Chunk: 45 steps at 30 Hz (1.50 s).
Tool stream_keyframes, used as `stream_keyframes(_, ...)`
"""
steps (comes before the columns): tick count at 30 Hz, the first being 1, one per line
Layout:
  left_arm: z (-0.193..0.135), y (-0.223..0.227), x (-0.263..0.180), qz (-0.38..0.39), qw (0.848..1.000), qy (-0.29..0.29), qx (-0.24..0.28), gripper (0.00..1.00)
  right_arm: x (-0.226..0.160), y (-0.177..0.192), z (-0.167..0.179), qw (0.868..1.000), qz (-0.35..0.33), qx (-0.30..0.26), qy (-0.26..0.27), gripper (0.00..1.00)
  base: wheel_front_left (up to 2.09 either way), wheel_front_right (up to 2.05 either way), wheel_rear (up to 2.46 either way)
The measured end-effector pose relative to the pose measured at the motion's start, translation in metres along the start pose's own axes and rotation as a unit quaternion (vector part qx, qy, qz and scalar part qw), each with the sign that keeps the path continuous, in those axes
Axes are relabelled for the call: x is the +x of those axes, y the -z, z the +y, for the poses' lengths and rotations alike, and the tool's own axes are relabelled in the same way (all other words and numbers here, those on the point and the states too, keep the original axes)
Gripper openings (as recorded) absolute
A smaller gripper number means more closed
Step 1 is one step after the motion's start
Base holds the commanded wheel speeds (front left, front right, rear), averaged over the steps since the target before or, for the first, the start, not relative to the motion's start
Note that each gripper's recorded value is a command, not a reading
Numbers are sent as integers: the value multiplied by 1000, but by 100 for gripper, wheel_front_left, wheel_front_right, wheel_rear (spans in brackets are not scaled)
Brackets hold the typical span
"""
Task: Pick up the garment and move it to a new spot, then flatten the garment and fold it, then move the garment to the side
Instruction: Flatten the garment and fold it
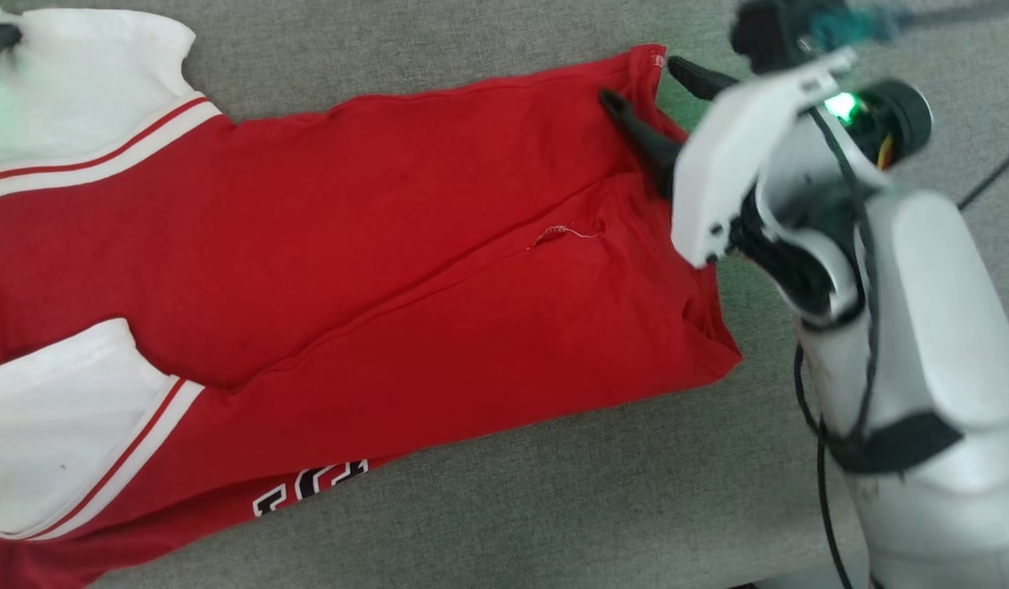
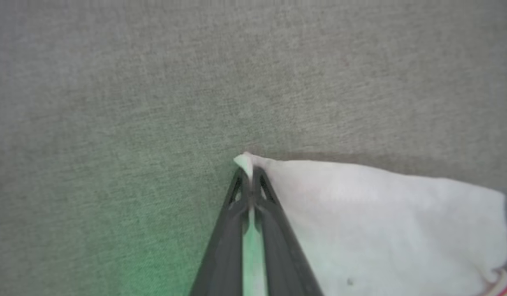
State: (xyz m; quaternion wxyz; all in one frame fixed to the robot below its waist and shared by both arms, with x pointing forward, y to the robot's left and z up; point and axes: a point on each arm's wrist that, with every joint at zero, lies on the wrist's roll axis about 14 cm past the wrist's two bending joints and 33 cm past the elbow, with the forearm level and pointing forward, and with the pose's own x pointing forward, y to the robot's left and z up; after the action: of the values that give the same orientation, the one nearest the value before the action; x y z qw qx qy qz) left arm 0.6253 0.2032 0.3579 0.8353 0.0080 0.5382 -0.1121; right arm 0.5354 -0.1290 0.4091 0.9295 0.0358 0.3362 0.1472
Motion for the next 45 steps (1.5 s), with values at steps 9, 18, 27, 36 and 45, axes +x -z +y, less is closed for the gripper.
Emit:
stream_keyframes(9, -1, -2, -1, -17, 1000, -2, 6, 0, 28, 20, 6, 987, 157, -35, -9, 62, 0, 0, 0)
stream_keyframes(18, -4, -7, -19, -54, 999, 4, 8, 0, 31, 10, 21, 982, 177, -56, -19, 0, 0, 0, 0)
stream_keyframes(27, -2, -23, -71, -114, 993, 9, 3, 0, 13, -17, 25, 992, 100, -68, -21, 0, 0, 0, 0)
stream_keyframes(36, 3, -20, -131, -147, 989, 9, 21, 0, -17, -34, 29, 994, 51, -90, -28, 0, 0, 0, 0)
stream_keyframes(45, -7, 24, -164, -125, 992, 15, 25, 0, -51, -36, 44, 991, 33, -117, -59, 0, 0, 0, 0)
